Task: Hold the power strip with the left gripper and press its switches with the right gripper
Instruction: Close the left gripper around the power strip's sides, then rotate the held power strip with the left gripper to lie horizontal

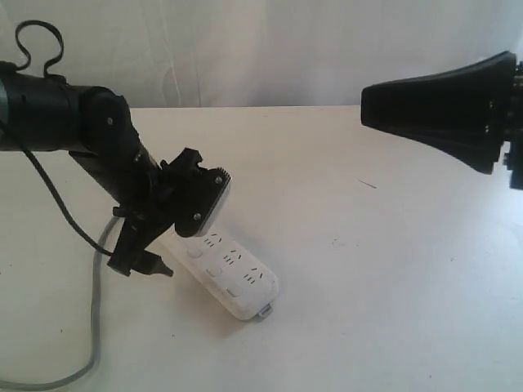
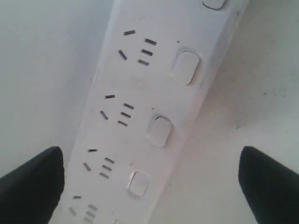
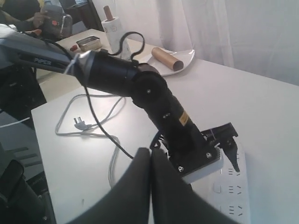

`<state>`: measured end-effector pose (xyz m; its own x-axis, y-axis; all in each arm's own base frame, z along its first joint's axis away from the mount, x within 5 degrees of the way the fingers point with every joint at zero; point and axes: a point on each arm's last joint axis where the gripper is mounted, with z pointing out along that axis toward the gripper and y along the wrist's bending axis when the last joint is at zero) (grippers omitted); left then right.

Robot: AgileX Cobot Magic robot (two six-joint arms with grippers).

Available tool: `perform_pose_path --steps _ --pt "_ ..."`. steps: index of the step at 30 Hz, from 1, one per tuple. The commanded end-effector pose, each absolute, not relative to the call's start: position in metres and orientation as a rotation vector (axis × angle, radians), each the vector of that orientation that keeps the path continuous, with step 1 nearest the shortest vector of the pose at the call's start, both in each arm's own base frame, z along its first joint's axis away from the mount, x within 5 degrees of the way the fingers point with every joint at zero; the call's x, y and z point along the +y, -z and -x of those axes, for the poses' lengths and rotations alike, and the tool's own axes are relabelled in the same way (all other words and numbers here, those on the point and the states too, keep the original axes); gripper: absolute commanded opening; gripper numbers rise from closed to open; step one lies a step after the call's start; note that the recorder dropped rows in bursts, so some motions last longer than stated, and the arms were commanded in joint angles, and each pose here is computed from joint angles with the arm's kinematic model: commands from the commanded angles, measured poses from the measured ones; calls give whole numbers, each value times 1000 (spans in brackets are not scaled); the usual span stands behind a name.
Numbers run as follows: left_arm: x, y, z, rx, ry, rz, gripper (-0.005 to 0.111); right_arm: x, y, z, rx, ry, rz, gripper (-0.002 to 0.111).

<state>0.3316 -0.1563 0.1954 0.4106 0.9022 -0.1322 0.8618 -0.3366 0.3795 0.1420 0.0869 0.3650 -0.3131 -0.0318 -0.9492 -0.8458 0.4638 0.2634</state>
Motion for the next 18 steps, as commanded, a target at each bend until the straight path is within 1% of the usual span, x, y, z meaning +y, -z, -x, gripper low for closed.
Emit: perform_pose_path --steps 1,4,6,7,10,14,18 --pt "-163 -171 -330 1534 -48 -2355 105 88 -366 -138 1685 -1030 777 0" --pt "-167 -170 -333 1491 -85 -2364 105 89 -366 -137 1685 -1042 786 0" --pt "-168 -176 -339 1467 -126 -2343 105 89 -366 -137 1684 -1044 789 0" --pt "-170 -184 -347 1448 -169 -2305 105 89 -366 -137 1684 -1044 789 0" --pt "-173 -191 -360 1442 -180 -2285 105 89 -366 -136 1684 -1045 790 0" --pt "-173 -175 -357 1463 -81 -2387 105 89 -366 -135 1696 -1078 789 0" --pt "-173 -163 -357 1482 -54 -2420 105 91 -365 -132 1694 -1103 811 0"
